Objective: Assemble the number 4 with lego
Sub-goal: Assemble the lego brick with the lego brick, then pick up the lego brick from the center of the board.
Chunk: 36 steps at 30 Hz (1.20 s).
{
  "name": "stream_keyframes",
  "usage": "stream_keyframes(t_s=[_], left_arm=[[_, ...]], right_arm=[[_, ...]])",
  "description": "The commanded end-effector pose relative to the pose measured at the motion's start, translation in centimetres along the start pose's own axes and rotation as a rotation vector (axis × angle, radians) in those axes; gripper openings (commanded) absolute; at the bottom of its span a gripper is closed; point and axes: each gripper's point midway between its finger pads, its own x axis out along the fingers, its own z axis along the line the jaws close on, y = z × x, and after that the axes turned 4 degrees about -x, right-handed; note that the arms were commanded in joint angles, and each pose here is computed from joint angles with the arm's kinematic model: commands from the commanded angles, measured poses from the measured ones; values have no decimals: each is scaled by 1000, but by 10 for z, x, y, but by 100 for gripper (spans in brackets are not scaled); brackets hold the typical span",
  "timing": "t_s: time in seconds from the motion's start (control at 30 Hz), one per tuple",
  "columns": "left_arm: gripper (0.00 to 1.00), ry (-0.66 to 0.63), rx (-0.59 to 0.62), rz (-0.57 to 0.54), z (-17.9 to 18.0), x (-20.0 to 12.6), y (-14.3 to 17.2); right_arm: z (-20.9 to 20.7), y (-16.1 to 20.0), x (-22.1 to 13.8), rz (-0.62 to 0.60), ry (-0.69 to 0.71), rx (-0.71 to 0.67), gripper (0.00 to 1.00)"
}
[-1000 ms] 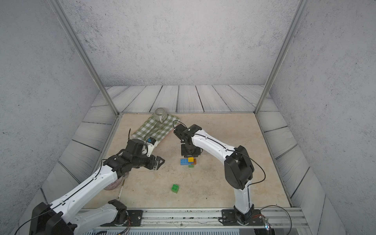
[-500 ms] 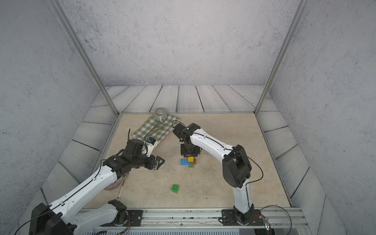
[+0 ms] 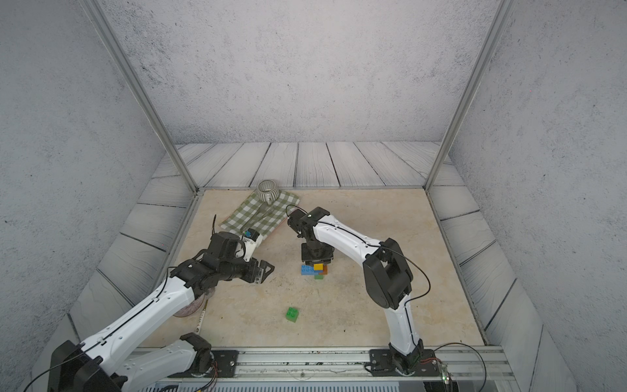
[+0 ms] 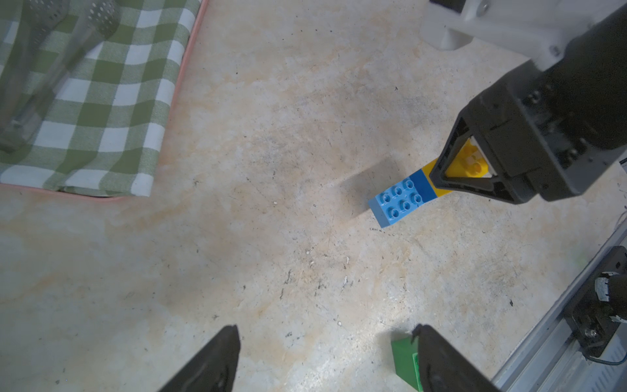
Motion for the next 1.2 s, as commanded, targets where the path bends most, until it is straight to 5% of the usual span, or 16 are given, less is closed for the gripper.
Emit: stream_keyframes(t_s=[0.0,0.43,0.77,1.17], left_arm=[[84,-15,-13,-1,5,-2,4],[84,40,3,35,-8,4,12],[82,64,96,209,-57,11,70],[72,-83,77,395,-75,27,134]], right_arm=[[-7,2,-5,1,30,6,44],[-9,-1,-42,-76,-19,25,60],[-25,20,-68,-132,-71,63,70],[-42,73,-42,-146,-212,172,90]])
